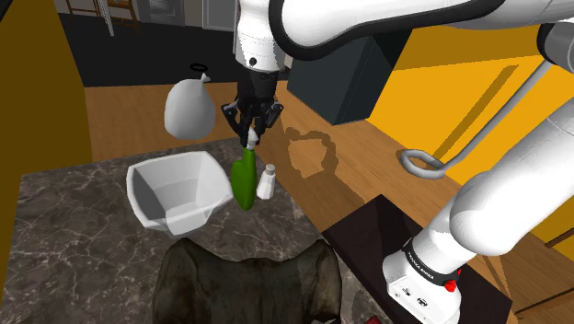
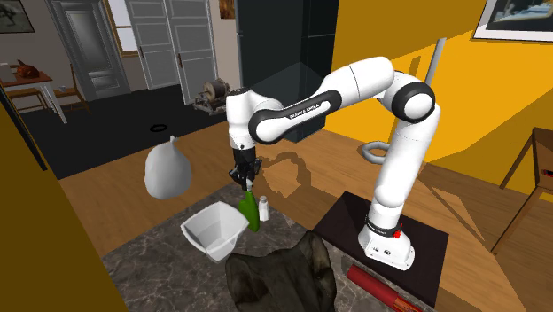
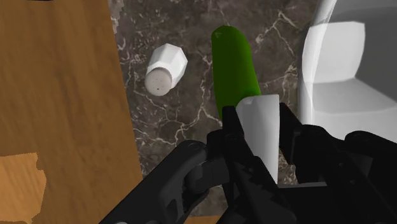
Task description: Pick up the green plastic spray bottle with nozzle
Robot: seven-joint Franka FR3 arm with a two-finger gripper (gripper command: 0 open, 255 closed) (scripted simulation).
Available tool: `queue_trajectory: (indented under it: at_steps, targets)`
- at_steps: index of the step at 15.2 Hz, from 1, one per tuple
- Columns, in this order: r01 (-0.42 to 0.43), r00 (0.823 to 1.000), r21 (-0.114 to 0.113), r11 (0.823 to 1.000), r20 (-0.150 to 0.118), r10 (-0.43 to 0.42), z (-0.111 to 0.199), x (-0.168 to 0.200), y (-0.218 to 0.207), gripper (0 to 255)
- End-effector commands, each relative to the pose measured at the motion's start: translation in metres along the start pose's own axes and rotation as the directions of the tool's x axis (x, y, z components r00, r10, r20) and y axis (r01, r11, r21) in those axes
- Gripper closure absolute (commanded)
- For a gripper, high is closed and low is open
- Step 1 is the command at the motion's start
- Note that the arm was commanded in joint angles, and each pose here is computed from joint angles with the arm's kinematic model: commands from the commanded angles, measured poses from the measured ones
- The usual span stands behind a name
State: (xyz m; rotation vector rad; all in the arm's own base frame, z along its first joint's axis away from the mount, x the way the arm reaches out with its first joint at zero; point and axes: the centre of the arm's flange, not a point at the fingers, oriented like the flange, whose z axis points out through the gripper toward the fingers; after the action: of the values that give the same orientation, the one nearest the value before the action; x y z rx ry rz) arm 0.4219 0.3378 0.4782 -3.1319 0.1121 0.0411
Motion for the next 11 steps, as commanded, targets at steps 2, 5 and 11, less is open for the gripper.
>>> queue_trajectory:
  at_steps: [2, 5, 11]
  targets:
    - [0.000, 1.000, 0.000, 1.000, 0.001, 0.000, 0.000, 0.000, 0.000, 255]
    - [0.000, 1.000, 0.000, 1.000, 0.001, 0.000, -0.010, -0.001, 0.000, 255]
    - [0.000, 1.000, 0.000, 1.000, 0.001, 0.000, -0.042, -0.001, -0.001, 255]
